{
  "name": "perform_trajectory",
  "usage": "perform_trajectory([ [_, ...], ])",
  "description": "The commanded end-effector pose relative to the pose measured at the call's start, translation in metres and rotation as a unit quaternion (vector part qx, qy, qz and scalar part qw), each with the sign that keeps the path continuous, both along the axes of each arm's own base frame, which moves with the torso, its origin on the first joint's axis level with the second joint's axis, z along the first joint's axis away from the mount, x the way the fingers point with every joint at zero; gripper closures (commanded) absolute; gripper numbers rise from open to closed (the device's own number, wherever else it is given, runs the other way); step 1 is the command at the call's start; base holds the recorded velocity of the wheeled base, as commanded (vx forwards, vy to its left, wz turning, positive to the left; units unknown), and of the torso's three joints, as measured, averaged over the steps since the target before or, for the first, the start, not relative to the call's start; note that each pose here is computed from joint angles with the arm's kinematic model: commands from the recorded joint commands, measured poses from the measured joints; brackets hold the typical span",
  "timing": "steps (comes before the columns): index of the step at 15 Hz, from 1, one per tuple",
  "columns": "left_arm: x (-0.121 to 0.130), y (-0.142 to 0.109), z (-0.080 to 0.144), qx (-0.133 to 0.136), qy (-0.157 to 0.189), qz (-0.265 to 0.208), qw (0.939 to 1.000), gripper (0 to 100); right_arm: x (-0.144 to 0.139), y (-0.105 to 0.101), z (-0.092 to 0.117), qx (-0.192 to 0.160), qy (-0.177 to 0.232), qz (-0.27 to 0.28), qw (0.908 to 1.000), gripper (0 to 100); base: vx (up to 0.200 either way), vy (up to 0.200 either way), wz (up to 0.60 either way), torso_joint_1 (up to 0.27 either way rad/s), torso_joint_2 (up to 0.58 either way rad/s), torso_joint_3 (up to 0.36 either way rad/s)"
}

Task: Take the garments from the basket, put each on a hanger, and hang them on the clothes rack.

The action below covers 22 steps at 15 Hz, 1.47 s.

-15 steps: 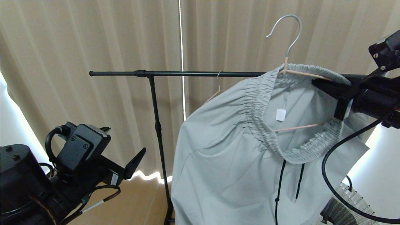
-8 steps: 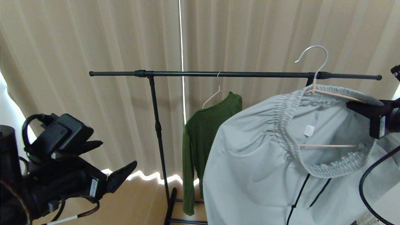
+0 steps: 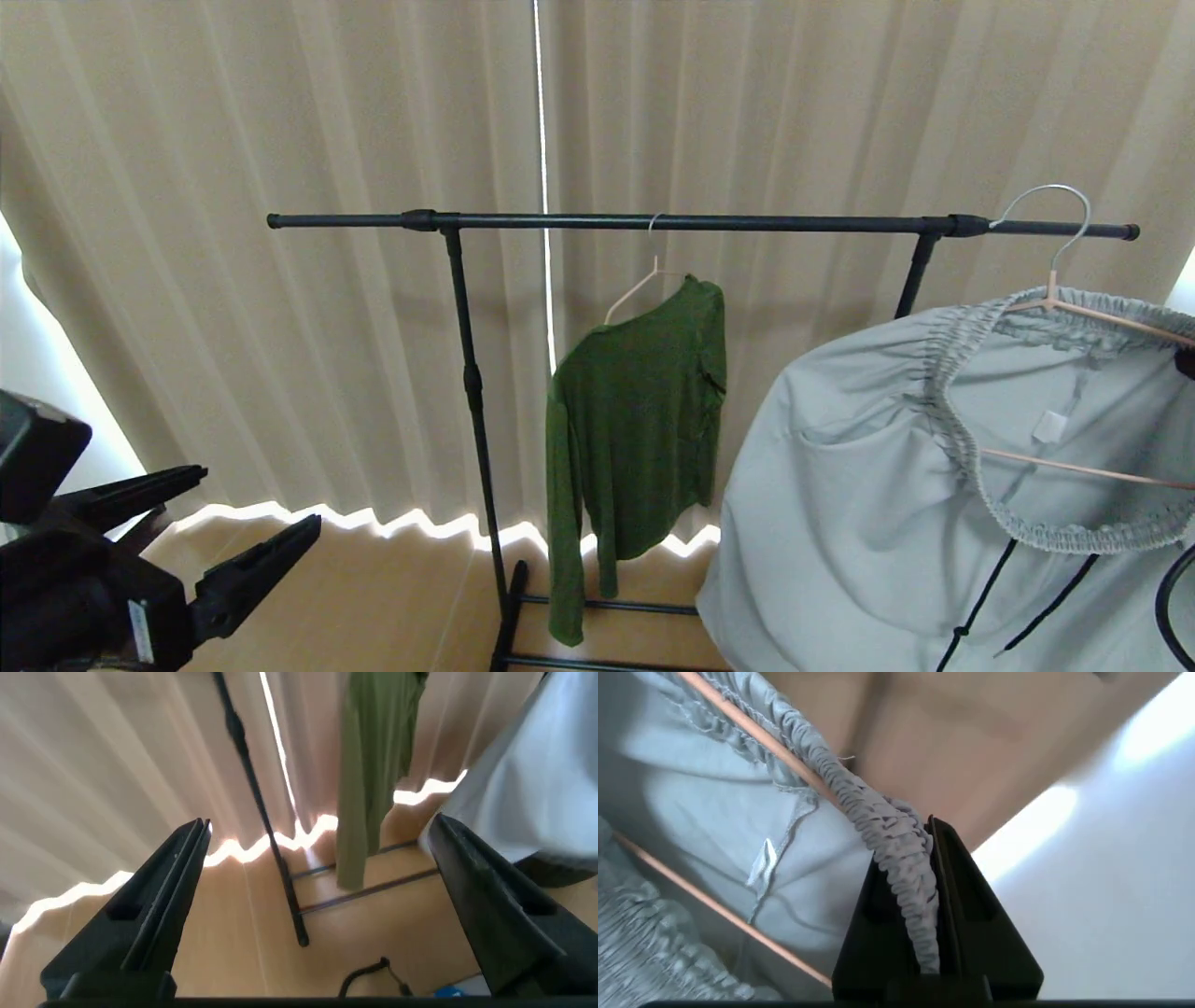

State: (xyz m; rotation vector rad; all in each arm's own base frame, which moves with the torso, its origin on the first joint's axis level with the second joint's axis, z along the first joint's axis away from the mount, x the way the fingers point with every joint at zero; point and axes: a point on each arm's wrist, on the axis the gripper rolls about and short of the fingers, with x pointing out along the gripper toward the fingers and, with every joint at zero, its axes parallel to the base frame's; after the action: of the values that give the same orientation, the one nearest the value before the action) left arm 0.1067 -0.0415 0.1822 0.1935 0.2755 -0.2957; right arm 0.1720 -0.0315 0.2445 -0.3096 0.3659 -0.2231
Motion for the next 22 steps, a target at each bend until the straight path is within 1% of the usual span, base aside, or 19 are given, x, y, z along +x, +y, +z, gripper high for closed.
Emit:
perform_trajectory([
  [1, -0.013, 0.006, -0.005, -0.006, -0.027, 0.002, 0.9996, 0, -0.001, -0.001, -0.003, -0.003, 0.004, -0.013, 0.9999, 100, 0.0, 0.0, 0.0, 0.0, 0.0, 0.0],
  [2, -0.012, 0.006, -0.001, -0.009, -0.051, 0.001, 0.9987, 0, -0.002, -0.001, -0.003, -0.006, 0.005, -0.021, 0.9997, 100, 0.0, 0.0, 0.0, 0.0, 0.0, 0.0],
  [3, -0.012, 0.006, -0.001, -0.011, -0.064, 0.0, 0.9979, 0, -0.002, -0.002, -0.004, -0.009, 0.007, -0.029, 0.9995, 100, 0.0, 0.0, 0.0, 0.0, 0.0, 0.0],
  [7, -0.011, 0.006, -0.001, -0.013, -0.065, 0.005, 0.9978, 0, -0.005, -0.002, -0.009, -0.016, 0.01, -0.059, 0.9981, 100, 0.0, 0.0, 0.0, 0.0, 0.0, 0.0],
  [10, -0.011, 0.008, 0.002, -0.015, -0.072, 0.015, 0.9972, 0, -0.014, -0.001, -0.011, -0.01, 0.004, -0.065, 0.9978, 100, 0.0, 0.0, 0.0, 0.0, 0.0, 0.0],
  [12, -0.008, 0.008, 0.004, -0.016, -0.073, 0.02, 0.997, 0, -0.019, -0.004, -0.014, -0.01, 0.006, -0.077, 0.997, 100, 0.0, 0.0, 0.0, 0.0, 0.0, 0.0],
  [22, -0.006, 0.008, 0.002, -0.012, -0.065, 0.021, 0.9976, 0, -0.018, -0.005, -0.018, 0.0, 0.01, -0.08, 0.9968, 100, 0.2, 0.0, 0.0, 0.003, 0.0, 0.002],
])
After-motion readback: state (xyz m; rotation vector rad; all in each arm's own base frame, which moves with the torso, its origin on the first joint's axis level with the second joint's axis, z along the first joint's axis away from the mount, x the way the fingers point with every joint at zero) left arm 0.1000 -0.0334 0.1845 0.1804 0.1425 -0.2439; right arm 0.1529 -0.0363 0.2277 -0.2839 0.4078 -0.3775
